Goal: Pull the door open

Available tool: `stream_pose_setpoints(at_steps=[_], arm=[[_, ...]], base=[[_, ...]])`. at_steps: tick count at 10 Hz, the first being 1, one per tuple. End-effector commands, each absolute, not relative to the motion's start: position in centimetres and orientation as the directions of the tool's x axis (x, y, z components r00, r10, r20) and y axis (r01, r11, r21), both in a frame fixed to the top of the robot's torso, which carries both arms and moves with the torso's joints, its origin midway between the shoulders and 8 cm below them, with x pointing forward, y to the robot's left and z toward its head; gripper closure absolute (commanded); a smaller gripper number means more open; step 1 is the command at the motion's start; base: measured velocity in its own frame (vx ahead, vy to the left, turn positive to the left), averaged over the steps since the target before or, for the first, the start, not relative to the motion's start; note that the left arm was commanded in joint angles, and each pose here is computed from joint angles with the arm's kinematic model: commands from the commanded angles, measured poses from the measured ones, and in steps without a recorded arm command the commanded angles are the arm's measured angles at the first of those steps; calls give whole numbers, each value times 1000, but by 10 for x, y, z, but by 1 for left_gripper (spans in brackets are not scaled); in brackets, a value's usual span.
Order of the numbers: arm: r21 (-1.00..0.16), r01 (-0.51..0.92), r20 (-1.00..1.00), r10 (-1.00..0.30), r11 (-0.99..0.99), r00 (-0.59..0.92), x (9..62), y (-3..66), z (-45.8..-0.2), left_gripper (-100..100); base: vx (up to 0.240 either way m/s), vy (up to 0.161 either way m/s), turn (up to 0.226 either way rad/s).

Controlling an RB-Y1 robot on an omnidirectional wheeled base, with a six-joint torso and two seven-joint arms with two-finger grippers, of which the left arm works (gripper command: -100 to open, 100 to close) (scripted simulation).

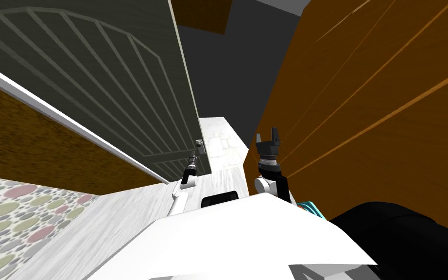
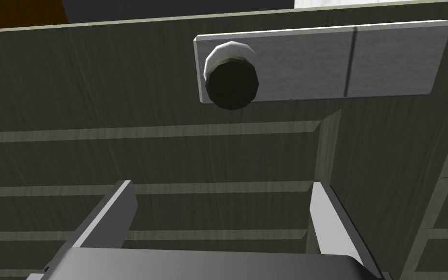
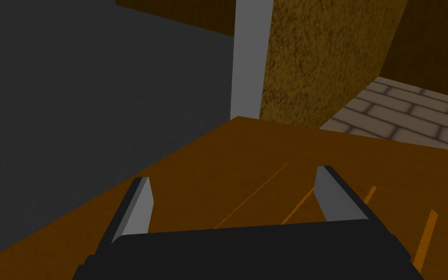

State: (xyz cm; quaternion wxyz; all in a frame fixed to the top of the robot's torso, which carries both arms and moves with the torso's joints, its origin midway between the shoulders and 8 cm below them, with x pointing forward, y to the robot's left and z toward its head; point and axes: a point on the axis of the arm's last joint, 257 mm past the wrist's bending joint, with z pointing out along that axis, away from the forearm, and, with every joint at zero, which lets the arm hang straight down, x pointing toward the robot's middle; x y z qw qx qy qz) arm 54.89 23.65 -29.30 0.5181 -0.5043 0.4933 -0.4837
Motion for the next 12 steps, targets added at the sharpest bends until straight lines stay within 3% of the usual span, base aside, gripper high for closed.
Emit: stream_pose_setpoints(at_steps=[1, 4, 7, 12], arm=[[-999, -17, -46, -996, 45, 75, 546, 261, -303, -100], [-997, -39, -66, -989, 62, 134, 541, 303, -310, -100], [-997, -43, -68, -983, 61, 173, 537, 325, -311, -100], [-999, -22, -39, -962, 34, 270, 529, 369, -304, -100]], base=[[-23, 106, -303], [-64, 93, -244], [15, 7, -163], [147, -9, -165]])
